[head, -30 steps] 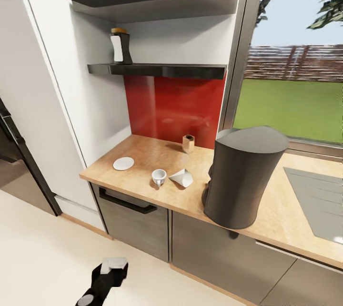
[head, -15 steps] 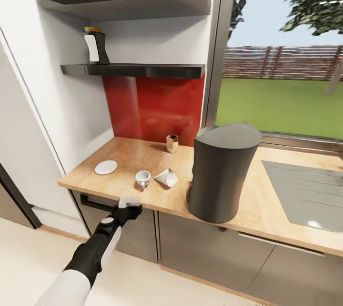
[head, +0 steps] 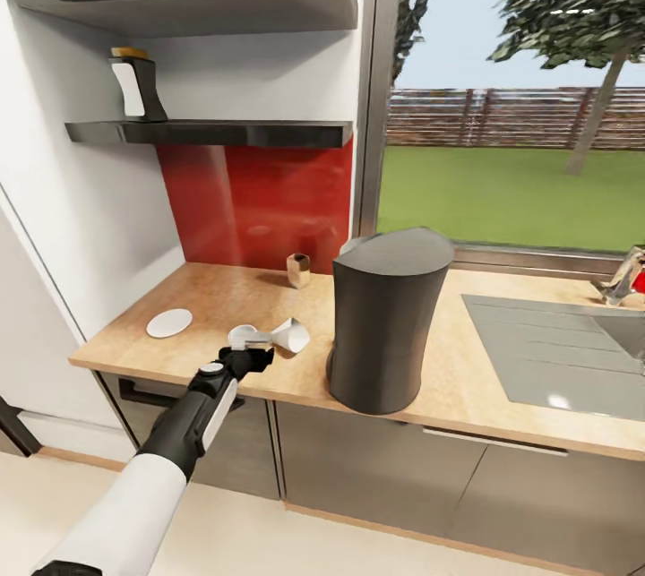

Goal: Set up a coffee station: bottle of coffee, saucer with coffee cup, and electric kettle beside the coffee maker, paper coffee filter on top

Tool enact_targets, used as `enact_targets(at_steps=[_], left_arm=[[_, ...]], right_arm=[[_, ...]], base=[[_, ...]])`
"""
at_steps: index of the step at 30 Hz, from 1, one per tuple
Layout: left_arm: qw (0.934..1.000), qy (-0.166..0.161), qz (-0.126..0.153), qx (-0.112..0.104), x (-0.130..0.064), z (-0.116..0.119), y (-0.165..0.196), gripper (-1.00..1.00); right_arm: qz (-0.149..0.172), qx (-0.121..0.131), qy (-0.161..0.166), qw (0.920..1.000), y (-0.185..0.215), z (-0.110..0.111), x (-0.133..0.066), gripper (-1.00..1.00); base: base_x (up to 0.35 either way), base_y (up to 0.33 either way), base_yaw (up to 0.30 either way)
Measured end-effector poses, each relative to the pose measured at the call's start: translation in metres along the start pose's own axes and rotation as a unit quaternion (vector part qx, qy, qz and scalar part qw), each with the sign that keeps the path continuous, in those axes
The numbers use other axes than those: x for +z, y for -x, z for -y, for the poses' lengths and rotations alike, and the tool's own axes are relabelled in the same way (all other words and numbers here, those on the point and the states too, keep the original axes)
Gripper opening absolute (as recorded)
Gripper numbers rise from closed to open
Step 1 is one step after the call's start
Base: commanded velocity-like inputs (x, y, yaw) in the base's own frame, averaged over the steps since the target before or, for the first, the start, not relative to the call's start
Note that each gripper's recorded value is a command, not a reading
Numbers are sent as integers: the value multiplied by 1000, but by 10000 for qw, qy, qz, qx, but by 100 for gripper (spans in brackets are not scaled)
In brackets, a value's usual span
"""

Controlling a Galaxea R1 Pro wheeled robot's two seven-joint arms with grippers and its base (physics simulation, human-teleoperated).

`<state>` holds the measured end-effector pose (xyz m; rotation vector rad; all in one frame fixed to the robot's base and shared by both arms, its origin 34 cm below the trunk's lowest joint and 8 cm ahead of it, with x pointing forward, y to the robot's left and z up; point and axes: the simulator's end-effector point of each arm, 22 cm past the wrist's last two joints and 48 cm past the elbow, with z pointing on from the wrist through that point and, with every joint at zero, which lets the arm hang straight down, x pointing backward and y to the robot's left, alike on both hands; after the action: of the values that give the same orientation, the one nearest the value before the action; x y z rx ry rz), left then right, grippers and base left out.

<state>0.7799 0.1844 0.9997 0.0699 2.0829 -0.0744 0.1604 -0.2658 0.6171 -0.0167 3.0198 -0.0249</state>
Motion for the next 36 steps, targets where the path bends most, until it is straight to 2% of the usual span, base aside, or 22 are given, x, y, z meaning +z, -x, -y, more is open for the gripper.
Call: enact_targets(at_steps=[3, 4, 10, 18, 25, 32, 36], left_arm=[[9999, -35, -109, 11, 0, 9, -1, 100], [9998, 3, -189, 113, 0, 11, -5, 100], [9993, 88, -256, 269, -1, 7, -14, 100], [9992, 122, -255, 265, -1, 4, -14, 100], [9993, 102, -249, 265, -1, 6, -15, 100], [9995, 98, 46, 282, 0, 6, -5, 100], [9995, 102, 82, 285, 1, 6, -4, 100]], right_arm=[[1, -6, -6, 10000, 0, 0, 0, 100], [3, -17, -11, 10000, 0, 0, 0, 100], [3, -21, -21, 10000, 0, 1, 0, 100], [-8, -7, -19, 10000, -1, 1, 0, 100], [-5, -4, -21, 10000, -1, 1, 0, 100], [-6, 1, -34, 10000, -1, 2, 0, 100], [-9, 1, -33, 10000, -1, 2, 0, 100]], base=[[0, 0, -8], [0, 0, -2], [0, 0, 0], [0, 0, -13], [93, -4, -237], [263, -51, -196], [49, -6, -14]])
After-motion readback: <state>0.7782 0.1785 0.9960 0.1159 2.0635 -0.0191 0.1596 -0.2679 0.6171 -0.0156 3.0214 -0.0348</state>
